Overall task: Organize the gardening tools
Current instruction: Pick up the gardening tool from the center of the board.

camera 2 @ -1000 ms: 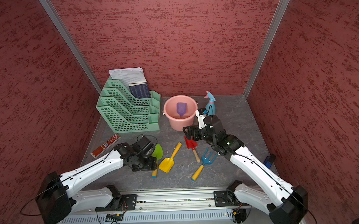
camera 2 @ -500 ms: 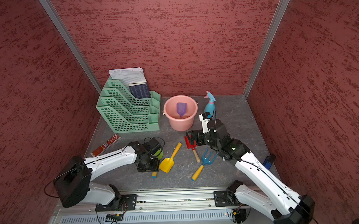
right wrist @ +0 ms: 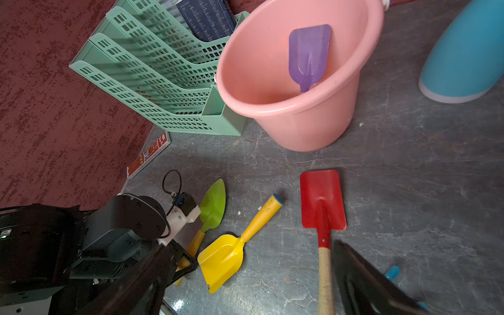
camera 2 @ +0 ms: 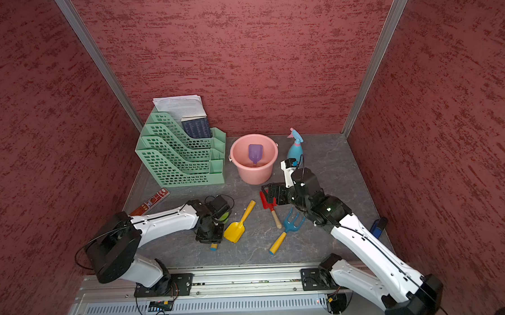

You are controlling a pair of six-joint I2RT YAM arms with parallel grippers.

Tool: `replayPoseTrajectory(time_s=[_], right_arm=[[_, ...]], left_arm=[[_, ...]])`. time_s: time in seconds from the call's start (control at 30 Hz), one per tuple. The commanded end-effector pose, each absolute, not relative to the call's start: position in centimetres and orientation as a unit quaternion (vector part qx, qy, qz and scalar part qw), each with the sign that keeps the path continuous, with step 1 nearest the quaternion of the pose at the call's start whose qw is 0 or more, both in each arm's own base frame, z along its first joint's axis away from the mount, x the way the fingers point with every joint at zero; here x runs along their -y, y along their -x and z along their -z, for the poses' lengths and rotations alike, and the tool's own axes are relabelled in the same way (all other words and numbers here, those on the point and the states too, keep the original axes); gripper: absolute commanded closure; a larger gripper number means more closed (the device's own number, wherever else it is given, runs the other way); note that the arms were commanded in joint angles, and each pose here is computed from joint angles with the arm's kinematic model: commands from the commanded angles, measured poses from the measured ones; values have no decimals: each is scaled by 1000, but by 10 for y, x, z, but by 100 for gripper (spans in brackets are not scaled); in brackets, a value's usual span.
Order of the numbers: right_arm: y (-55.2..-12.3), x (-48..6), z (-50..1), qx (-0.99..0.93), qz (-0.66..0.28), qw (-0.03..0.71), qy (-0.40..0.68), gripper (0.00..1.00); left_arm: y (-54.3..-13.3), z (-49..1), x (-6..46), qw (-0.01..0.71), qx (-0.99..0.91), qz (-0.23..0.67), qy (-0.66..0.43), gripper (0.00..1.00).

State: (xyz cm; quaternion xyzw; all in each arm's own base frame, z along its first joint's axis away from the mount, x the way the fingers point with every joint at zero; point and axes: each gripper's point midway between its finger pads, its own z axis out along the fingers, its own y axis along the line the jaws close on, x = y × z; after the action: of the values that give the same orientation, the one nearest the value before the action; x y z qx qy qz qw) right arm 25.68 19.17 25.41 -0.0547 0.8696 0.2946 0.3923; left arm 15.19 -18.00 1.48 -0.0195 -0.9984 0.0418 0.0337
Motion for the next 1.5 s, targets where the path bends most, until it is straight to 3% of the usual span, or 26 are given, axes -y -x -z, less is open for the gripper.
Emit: replayPoseTrajectory(time_s=[0.0, 0.2, 0.67, 0.83, 1.13, 1.47], right_arm=[[-254, -188, -253, -868, -295, 398, 47, 2], [-252, -189, -247, -865, -301, 398, 47, 2], [-245, -198, -239, -854, -345, 388, 43, 2], [-245, -200, -244, -846, -358, 394, 38, 2], [-255, -206, -247, -839, -365, 402, 34, 2], [-265, -212, -240, -842, -360, 400, 35, 2]], left_arm=[[-151, -12, 171, 23, 999, -28, 10, 100], [-167, -61, 158, -54, 998, -27, -2, 100], [-282, -267, 229, -456, 872, -140, 104, 100], [-325, -311, 267, -552, 809, -139, 146, 100], [-403, -330, 314, -604, 758, -177, 172, 100], [-476, -280, 331, -594, 766, -178, 170, 100]])
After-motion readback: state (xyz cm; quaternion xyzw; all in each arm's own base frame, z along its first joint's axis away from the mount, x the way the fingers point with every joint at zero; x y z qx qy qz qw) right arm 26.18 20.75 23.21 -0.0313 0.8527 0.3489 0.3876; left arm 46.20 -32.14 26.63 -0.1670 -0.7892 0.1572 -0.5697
